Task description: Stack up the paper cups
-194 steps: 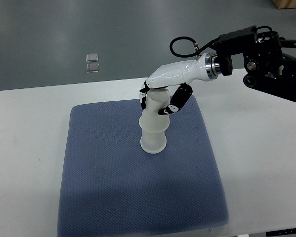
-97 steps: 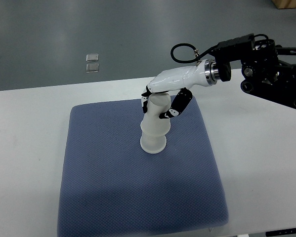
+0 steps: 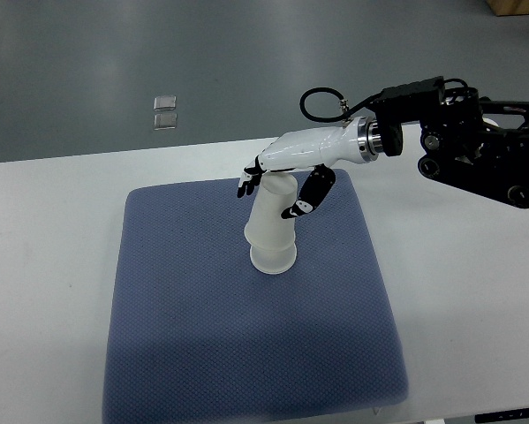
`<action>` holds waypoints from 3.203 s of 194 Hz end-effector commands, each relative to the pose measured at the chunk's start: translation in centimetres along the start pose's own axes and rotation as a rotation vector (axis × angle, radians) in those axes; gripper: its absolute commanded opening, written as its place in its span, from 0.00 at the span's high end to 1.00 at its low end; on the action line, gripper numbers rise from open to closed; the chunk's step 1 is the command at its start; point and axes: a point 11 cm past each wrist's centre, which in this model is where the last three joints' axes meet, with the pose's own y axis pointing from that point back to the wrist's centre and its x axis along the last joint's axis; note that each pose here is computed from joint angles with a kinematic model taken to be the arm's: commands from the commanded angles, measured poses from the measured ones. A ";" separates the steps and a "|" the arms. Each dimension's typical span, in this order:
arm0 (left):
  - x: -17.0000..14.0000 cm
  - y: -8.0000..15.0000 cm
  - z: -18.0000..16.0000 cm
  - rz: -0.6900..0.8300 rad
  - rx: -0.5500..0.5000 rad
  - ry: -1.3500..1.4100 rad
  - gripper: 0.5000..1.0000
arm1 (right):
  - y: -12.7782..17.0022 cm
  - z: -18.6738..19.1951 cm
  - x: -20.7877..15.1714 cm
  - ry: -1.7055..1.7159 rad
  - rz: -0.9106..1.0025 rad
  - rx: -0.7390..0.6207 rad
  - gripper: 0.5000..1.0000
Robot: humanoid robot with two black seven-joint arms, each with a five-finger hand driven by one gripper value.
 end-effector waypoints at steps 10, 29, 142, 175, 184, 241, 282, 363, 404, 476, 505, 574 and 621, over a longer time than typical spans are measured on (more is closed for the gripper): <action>0.0 0.0 -0.1 0.000 0.001 0.001 0.00 | -0.1 -0.1 -0.1 -0.003 -0.001 0.003 0.36; 0.0 0.0 0.0 0.000 0.000 0.001 0.00 | -0.1 -0.1 -0.1 -0.005 -0.001 0.004 0.33; 0.0 0.0 -0.1 0.000 0.001 0.001 0.00 | 3.0 1.1 4.6 0.009 0.113 -0.047 0.17; 0.0 0.0 0.0 0.000 0.000 0.001 0.00 | 4.7 2.7 7.6 -0.036 0.233 -0.087 0.17; 0.0 0.0 0.0 0.000 0.000 0.001 0.00 | 5.1 3.4 8.1 -0.073 0.272 -0.094 0.17; 0.0 0.0 0.0 0.000 0.000 0.001 0.00 | 7.9 7.8 9.5 -0.519 0.580 -0.067 0.17; 0.0 0.0 0.0 0.000 0.000 -0.001 0.00 | 10.6 11.8 9.2 -0.839 0.834 -0.064 0.17; 0.0 0.0 -0.1 0.000 0.001 -0.001 0.00 | 11.9 18.2 1.0 -1.454 1.308 -0.149 0.17; 0.0 0.0 0.0 0.000 0.000 -0.001 0.00 | 8.1 17.4 -2.1 -1.674 1.287 -0.107 0.17; 0.0 0.0 0.0 0.000 0.000 0.001 0.00 | 5.6 16.0 -4.1 -1.680 1.088 -0.044 0.17; 0.0 0.0 0.0 0.000 0.000 -0.001 0.00 | 5.8 16.1 -4.1 -1.658 1.109 -0.056 0.17; 0.0 0.0 0.0 0.000 0.000 -0.001 0.00 | 4.4 15.6 -4.8 -1.679 1.105 -0.078 0.17; 0.0 0.0 0.0 0.000 0.000 -0.001 0.00 | 4.2 15.5 -5.0 -1.685 1.105 -0.076 0.17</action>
